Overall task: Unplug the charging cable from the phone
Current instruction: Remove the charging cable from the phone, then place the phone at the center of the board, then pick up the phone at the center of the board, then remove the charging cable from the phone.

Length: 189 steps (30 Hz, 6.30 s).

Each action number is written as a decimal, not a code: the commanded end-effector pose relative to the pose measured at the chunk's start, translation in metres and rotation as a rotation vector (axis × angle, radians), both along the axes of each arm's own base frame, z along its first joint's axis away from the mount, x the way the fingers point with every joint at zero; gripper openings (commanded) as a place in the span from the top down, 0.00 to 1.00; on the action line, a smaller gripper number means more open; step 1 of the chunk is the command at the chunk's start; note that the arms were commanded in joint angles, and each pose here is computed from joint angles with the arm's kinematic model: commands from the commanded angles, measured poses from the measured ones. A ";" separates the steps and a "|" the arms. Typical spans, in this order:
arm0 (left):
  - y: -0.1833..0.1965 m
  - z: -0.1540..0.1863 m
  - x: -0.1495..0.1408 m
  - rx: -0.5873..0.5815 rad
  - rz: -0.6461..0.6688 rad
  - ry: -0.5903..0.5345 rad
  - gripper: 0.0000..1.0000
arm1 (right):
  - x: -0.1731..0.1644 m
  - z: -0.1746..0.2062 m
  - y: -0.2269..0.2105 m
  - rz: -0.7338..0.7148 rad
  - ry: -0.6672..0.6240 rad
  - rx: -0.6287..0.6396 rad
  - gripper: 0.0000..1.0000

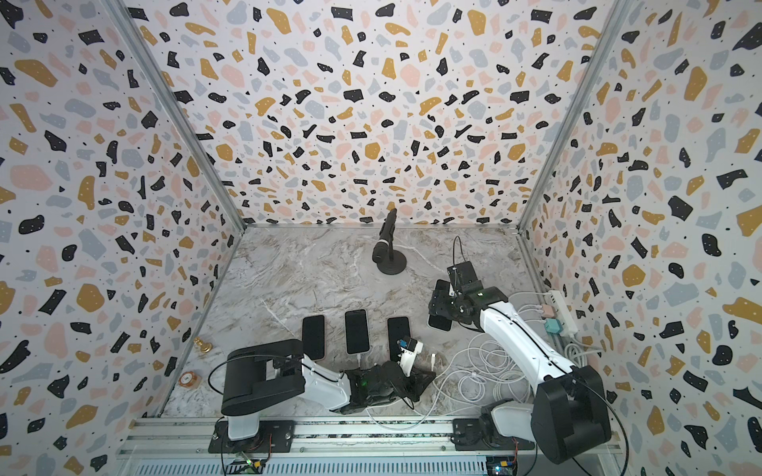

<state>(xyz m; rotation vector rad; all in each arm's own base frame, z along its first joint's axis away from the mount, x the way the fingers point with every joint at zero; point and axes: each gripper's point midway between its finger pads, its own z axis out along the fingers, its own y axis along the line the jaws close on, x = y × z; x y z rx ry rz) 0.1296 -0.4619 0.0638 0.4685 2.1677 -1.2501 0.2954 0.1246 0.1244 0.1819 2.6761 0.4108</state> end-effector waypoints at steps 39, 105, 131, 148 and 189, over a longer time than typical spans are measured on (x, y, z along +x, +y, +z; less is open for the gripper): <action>0.227 0.079 0.036 0.333 0.487 -0.196 0.00 | -0.016 -0.074 -0.005 0.164 0.250 -0.251 0.00; 0.252 0.047 0.030 0.309 0.526 -0.134 0.00 | -0.066 -0.119 0.118 0.257 0.256 -0.337 0.29; 0.206 0.036 0.027 0.228 0.433 -0.100 0.00 | -0.046 -0.040 0.137 0.334 -0.006 -0.179 1.00; 0.123 0.034 0.006 0.008 0.199 -0.042 0.10 | -0.043 -0.008 0.137 0.318 -0.095 -0.122 1.00; 0.065 0.019 0.002 -0.037 0.052 -0.109 0.60 | -0.054 0.006 0.124 0.297 -0.070 0.074 1.00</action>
